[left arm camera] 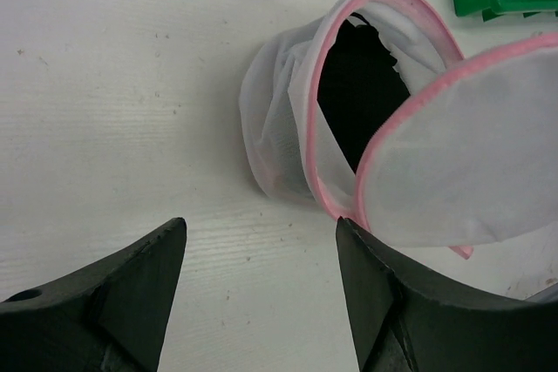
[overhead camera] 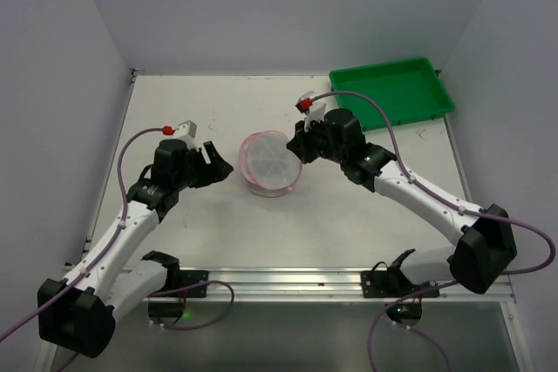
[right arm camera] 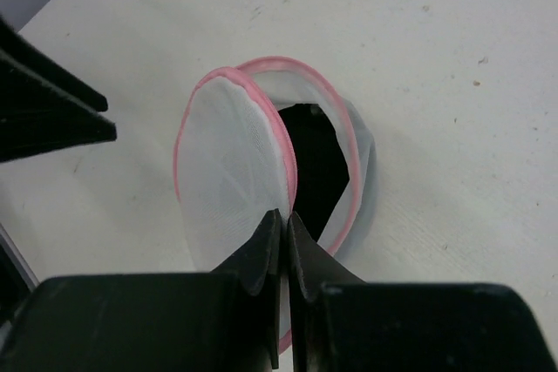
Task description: Unzip the laundry bag and remove the bra
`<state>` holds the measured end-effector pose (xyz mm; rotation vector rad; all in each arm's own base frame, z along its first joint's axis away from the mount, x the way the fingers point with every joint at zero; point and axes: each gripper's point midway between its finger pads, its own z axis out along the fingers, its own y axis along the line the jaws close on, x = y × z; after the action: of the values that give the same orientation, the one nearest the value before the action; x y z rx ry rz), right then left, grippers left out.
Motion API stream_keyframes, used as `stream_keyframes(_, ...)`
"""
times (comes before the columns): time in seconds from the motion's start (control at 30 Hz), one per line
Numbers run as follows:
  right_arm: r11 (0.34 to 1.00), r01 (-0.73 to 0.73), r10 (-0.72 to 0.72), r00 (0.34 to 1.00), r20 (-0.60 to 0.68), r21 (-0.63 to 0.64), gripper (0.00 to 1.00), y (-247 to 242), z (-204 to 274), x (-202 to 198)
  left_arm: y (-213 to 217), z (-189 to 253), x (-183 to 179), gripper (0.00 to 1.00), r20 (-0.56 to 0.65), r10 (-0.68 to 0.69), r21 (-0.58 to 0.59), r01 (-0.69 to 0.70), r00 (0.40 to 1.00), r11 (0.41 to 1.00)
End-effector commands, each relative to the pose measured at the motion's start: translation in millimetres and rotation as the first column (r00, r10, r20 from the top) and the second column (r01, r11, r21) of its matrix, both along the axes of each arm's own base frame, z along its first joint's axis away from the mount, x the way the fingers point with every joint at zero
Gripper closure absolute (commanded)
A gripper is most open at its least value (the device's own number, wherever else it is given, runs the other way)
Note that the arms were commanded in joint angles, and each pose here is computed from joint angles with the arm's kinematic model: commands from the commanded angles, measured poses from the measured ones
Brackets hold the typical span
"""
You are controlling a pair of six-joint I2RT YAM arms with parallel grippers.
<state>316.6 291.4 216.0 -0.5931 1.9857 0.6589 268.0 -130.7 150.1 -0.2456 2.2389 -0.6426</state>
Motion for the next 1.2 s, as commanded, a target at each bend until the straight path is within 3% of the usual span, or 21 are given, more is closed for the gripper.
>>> stream_keyframes(0.0, 0.995, -0.098, 0.098, 0.99, 0.098, -0.007, 1.0, 2, 12, -23, 1, 16, 8, 0.27, 0.044, -0.011, 0.003, 0.011, 0.999, 1.0)
stream_keyframes(0.23, 0.881, -0.473, 0.472, 0.87, 0.143, -0.03, 0.94, 19, 10, -105, -3, 15, 9, 0.27, 0.035, -0.021, -0.018, 0.022, 0.999, 1.0)
stream_keyframes(0.47, 0.752, -0.659, 0.659, 0.752, -0.015, -0.033, 0.81, 16, -21, -170, -18, 12, 10, 0.27, 0.015, -0.082, -0.066, 0.083, 0.997, 0.994)
stream_keyframes(0.73, 0.595, -0.803, 0.793, 0.579, -0.189, 0.033, 0.47, 5, -40, -240, -27, 14, 11, 0.26, 0.023, -0.133, -0.086, 0.135, 0.991, 0.987)
stream_keyframes(0.8, 0.627, -0.779, 0.765, 0.611, -0.201, 0.018, 0.44, 4, -38, -236, -28, 14, 12, 0.26, 0.022, -0.142, -0.083, 0.144, 0.99, 0.986)
stream_keyframes(0.97, 0.847, -0.531, 0.528, 0.847, -0.058, -0.037, 0.35, 23, -16, -170, -31, 12, 16, 0.27, 0.025, -0.157, -0.09, 0.158, 0.987, 0.983)
stream_keyframes(1.07, 0.913, -0.405, 0.405, 0.914, -0.007, -0.05, 0.23, 40, 0, -131, -36, 7, 18, 0.28, 0.012, -0.17, -0.104, 0.17, 0.985, 0.98)
stream_keyframes(1.17, 0.937, -0.339, 0.342, 0.939, 0.021, -0.081, 0.16, 57, -2, -101, -38, 0, 21, 0.3, -0.005, -0.172, -0.115, 0.171, 0.985, 0.979)
